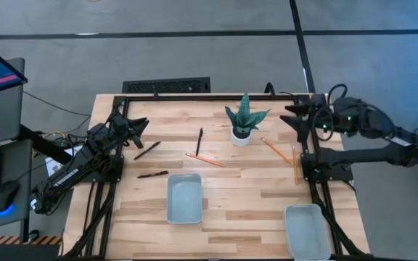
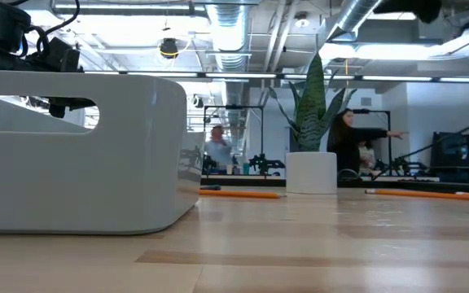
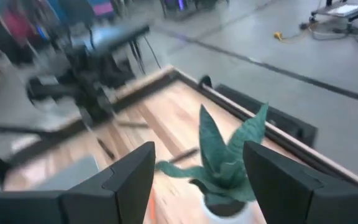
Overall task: Sort pens & pencils
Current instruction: Move the right gray bin to the middle bottom of the table
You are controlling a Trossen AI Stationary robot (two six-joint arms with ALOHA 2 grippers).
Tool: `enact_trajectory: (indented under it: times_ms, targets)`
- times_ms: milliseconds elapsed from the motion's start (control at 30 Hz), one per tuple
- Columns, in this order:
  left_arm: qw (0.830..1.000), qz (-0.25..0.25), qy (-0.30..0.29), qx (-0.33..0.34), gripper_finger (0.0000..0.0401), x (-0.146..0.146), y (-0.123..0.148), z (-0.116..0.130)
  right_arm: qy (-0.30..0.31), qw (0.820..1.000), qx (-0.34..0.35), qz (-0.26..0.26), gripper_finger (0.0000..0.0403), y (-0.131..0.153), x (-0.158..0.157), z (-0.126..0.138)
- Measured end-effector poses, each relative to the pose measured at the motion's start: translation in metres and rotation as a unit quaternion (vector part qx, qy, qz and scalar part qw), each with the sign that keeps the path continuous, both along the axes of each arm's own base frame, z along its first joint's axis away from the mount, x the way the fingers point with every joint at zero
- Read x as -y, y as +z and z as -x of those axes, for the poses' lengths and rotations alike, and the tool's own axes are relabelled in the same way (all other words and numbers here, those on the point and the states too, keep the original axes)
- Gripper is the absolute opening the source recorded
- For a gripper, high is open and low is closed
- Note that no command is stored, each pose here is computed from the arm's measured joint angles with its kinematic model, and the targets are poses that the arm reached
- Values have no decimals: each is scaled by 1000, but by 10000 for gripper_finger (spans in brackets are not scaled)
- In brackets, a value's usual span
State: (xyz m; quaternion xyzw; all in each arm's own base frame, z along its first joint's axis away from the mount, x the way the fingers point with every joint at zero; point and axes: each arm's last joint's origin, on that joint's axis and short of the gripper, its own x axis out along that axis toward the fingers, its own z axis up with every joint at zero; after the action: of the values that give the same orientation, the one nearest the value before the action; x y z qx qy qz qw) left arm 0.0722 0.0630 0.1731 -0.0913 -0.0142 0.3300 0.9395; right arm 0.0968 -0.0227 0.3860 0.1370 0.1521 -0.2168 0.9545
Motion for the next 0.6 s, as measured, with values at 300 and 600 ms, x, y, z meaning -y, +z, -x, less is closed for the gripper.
enact_trajectory:
  times_ms: [300,600]
  targets:
    - [1000,0,0,0,79,0,0,0,4,990,-142,-20,265,36,0,-4]
    - [1000,0,0,0,79,0,0,0,31,965,-253,-58,265,30,1,-17]
